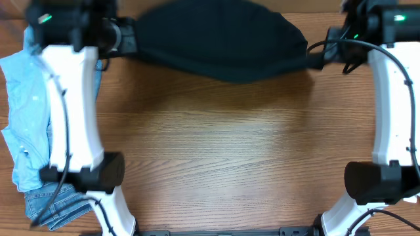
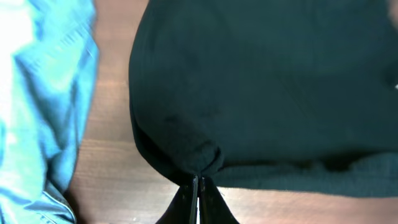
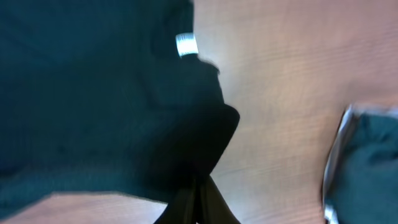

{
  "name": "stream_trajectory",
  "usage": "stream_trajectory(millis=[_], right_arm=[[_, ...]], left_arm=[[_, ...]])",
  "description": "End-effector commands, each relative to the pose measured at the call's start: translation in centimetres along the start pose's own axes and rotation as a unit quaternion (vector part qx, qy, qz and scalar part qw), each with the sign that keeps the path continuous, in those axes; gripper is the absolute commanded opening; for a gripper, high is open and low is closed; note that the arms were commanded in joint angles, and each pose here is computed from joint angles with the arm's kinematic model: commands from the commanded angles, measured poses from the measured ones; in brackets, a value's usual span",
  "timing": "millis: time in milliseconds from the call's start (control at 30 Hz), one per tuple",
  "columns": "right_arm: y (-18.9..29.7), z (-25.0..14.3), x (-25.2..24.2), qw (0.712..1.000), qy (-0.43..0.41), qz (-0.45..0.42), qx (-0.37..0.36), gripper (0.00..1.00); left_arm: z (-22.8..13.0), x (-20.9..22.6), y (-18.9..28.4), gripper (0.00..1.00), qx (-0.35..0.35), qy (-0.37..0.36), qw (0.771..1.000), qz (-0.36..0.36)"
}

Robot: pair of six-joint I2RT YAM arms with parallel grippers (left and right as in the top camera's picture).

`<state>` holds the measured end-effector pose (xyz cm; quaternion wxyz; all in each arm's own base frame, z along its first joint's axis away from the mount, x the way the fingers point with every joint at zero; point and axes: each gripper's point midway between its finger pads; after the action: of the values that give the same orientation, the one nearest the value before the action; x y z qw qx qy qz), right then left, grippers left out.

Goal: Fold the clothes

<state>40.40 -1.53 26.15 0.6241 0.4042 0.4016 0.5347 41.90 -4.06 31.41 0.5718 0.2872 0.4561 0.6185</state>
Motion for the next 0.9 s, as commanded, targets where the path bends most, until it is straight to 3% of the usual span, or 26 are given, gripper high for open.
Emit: stream_trajectory(millis=[0,133,500,567,767,867], right_arm=[[-3.4,-3.2,-1.1,0.998,0.002,-0.015,0.069,0.04],[-6.1,-6.6,-3.2,0.990,-0.031,-0.027,0.138,0.04],[-5.5,-10.9,-5.7,0.970,-0.085,-0.023,0.225,0.04],[-5.4,-11.8,-6.1,0.968,-0.097,-0.025,0.231,0.04],[-4.7,-14.9,-6.1,0.968,-0.129,0.003,0.213,0.04],[-4.4,-16.7,-5.6,0.968,-0.134,0.009,0.211,0.04]], left_arm=[[-2.6,1.0,-6.3,0.04,0.099,-0.034,0.993,0.050],[-8.6,5.3,-11.7,0.04,0.231,-0.038,0.961,0.149],[-20.1,9.2,-14.1,0.04,0.421,-0.023,0.883,0.206],[-20.5,9.5,-13.6,0.04,0.411,-0.019,0.887,0.211],[-18.4,8.4,-9.7,0.04,0.314,-0.009,0.933,0.175],[-18.5,7.8,-8.2,0.04,0.299,-0.001,0.942,0.154]])
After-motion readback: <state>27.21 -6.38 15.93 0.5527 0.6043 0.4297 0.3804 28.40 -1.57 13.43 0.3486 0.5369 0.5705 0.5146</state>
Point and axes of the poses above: each gripper's point midway between its finger pads, its own y axis back along the fingers, its own x axis along the line the jaws close on, z = x × y, and after that the axes turned 6 degrees about y, right-handed
